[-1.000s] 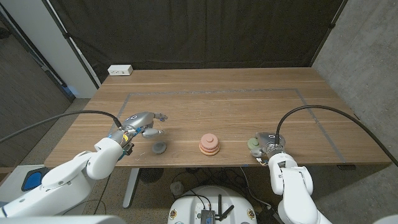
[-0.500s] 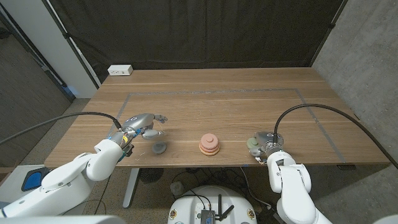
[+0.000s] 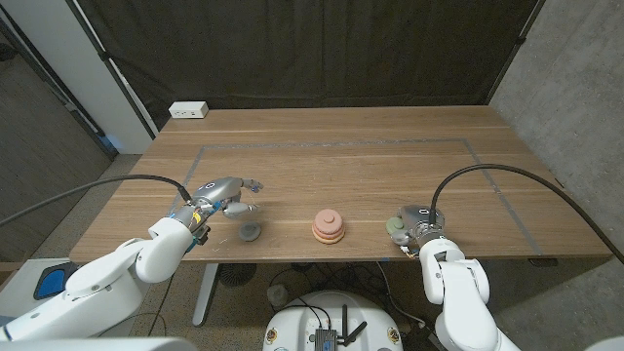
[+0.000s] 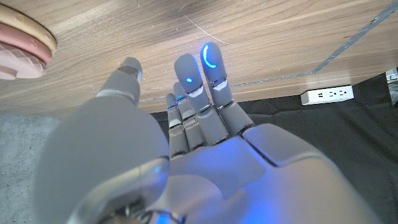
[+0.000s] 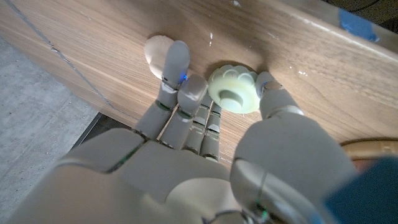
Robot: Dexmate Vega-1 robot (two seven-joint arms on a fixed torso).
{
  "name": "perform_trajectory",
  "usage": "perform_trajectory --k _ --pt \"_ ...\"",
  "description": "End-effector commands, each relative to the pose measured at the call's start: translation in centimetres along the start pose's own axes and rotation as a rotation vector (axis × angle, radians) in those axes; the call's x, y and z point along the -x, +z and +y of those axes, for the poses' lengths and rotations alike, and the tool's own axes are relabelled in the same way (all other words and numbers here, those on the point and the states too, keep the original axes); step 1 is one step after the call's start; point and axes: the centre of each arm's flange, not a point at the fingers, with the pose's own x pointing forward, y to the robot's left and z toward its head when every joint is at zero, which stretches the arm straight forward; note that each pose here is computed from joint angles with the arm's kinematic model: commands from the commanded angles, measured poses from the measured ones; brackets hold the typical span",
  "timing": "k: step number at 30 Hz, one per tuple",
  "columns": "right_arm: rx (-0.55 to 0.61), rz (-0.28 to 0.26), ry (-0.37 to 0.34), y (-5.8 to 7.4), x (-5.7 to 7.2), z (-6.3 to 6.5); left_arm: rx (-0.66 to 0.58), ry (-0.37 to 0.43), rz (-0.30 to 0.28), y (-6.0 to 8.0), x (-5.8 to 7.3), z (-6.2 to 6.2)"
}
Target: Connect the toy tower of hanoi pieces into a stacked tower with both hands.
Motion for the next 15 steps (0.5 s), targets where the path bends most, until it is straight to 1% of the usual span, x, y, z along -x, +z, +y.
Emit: perform_trajectory --k 1,8,15 --pt "-0.018 -0.011 -0.037 -0.16 0.21 -0.63 -0.004 0.006 0.001 0.08 -0.03 0.22" --pt "-0.020 -0.015 -0.051 -0.19 0.56 -1.04 -0.003 0.006 0.003 -0.01 0.01 0.22" --pt "-0.040 -0.020 -0.038 -0.20 0.87 -1.39 -0.003 0.007 0.001 -0.05 0.01 0.22"
